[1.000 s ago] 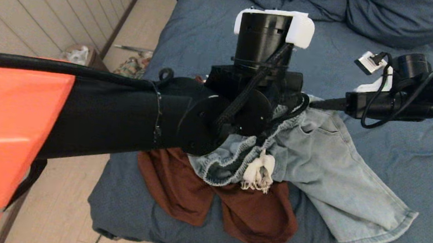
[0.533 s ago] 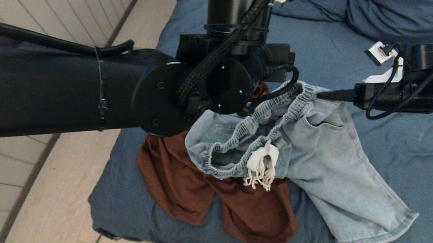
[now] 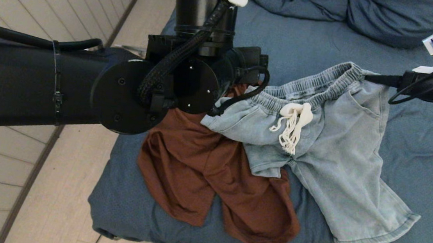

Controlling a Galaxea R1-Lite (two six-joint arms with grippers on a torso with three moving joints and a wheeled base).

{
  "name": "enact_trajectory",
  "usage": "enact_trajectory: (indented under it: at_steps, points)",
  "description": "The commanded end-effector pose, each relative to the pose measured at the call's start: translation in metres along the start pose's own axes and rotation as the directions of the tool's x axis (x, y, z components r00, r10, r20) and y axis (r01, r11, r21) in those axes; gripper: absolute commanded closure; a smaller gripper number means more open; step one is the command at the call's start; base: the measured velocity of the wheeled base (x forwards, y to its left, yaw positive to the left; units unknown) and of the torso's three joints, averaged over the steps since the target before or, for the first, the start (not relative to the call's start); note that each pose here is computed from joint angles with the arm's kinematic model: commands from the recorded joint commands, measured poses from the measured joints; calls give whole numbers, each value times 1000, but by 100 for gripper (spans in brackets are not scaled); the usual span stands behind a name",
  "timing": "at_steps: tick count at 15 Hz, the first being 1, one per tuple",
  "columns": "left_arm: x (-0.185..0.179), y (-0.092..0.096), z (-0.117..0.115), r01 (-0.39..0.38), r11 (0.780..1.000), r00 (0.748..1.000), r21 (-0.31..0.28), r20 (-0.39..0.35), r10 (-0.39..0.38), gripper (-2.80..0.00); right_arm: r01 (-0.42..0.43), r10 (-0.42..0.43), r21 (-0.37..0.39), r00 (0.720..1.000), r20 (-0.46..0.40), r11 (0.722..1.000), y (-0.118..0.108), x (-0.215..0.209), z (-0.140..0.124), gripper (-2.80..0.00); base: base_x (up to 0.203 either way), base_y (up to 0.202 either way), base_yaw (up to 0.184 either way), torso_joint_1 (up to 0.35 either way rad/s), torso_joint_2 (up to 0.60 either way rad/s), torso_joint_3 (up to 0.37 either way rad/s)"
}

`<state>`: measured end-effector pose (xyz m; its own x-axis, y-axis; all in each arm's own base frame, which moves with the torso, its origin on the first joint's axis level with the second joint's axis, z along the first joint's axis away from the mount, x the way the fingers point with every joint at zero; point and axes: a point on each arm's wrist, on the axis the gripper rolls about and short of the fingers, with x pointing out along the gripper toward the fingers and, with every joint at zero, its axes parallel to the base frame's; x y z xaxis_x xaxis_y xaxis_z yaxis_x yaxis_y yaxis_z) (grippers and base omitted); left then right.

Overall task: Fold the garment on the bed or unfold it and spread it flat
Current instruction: Unford the blue shorts

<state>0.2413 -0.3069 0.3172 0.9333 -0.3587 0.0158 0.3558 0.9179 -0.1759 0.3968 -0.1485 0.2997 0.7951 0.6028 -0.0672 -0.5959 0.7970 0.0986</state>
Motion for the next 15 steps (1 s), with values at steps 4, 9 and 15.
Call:
enact_trajectory:
  at_steps: [4, 9, 15]
  points:
    - [5, 0, -8, -8, 1000, 1000, -4, -15, 8, -280, 206, -206, -4, 978, 12, 979, -37, -22, -16, 0, 0, 0, 0, 0, 0, 0]
    - [15, 0, -17, -16, 1000, 999, 6, -30, 16, -280, 537, -531, -61, 842, 89, 841, -64, -19, -27, 0, 0, 0, 0, 0, 0, 0]
    - [15, 0, -18, -15, 1000, 999, 7, -30, 15, -280, 563, -556, -67, 825, 103, 824, -67, -18, -28, 0, 0, 0, 0, 0, 0, 0]
